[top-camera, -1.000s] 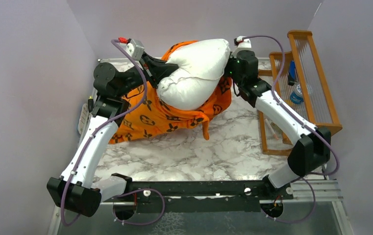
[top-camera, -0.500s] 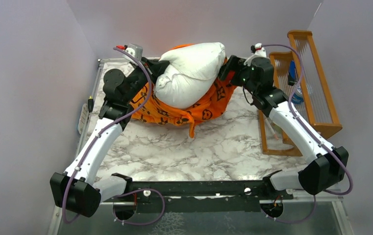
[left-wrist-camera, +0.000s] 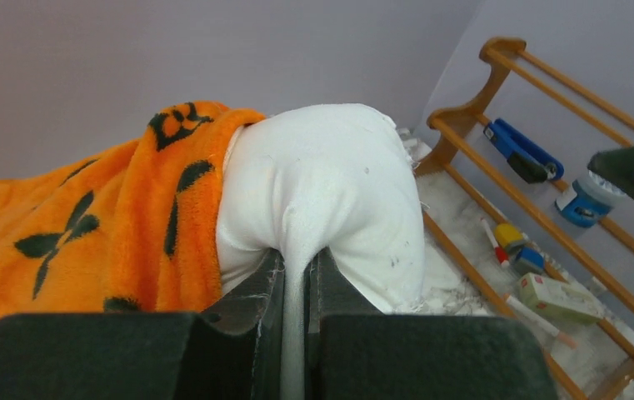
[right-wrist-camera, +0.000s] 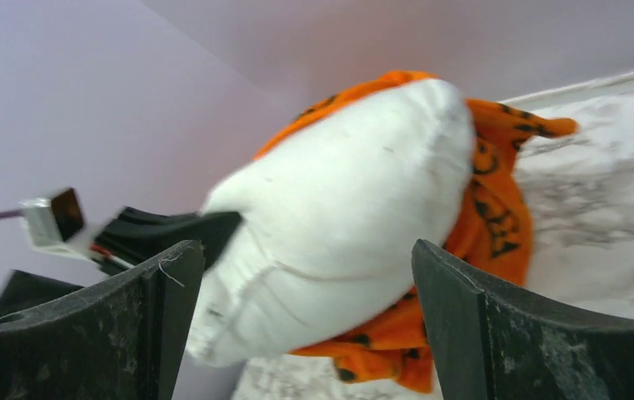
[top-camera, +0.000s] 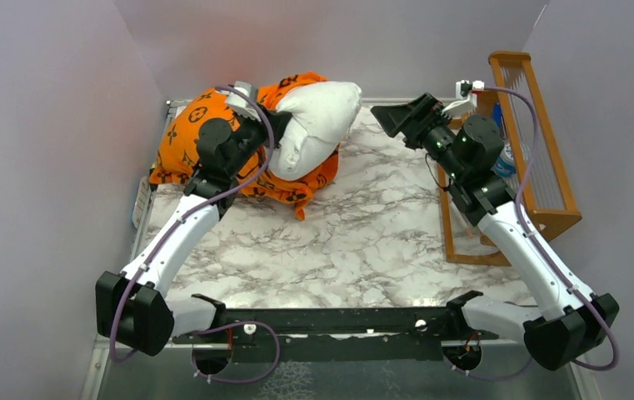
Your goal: Remove the pillowcase from the pillow
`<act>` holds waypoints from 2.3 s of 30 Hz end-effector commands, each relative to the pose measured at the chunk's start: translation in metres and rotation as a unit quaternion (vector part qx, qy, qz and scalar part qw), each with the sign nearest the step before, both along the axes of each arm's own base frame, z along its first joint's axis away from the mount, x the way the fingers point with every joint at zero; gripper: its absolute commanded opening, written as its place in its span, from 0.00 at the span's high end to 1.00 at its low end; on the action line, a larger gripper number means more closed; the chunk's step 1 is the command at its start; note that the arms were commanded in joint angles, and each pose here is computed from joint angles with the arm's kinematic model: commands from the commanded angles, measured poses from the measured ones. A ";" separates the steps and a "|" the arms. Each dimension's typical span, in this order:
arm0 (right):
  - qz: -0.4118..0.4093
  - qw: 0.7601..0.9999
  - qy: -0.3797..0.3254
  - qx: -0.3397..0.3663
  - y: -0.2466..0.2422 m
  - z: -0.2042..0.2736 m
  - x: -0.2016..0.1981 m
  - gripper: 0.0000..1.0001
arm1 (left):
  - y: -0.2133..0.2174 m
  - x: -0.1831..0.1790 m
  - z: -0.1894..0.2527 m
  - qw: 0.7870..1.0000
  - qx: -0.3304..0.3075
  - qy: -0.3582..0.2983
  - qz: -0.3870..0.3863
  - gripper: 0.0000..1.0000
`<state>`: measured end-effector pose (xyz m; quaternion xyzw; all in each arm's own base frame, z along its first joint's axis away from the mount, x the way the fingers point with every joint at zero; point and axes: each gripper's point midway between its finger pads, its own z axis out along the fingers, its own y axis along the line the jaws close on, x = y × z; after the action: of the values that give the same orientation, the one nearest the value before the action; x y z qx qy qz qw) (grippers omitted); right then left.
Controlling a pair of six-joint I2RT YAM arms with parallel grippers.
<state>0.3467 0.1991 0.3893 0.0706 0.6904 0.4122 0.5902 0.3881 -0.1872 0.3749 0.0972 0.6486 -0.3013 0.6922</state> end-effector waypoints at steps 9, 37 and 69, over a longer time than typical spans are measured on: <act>0.117 0.923 0.261 0.257 0.071 -0.042 -0.006 0.00 | -0.028 -0.012 0.032 0.995 0.019 -0.101 0.011 1.00; -0.005 0.857 0.387 0.340 0.093 -0.131 0.007 0.00 | -0.068 -0.064 0.072 0.987 -0.014 -0.154 -0.043 1.00; 0.049 0.941 0.200 0.270 0.118 -0.111 0.057 0.88 | -0.094 -0.087 0.051 0.984 0.011 -0.105 -0.144 1.00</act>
<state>0.3969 0.3176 0.2621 0.3245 0.6835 0.5692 0.3218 0.3435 -0.2546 0.3376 0.1898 0.6720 -0.2790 0.6592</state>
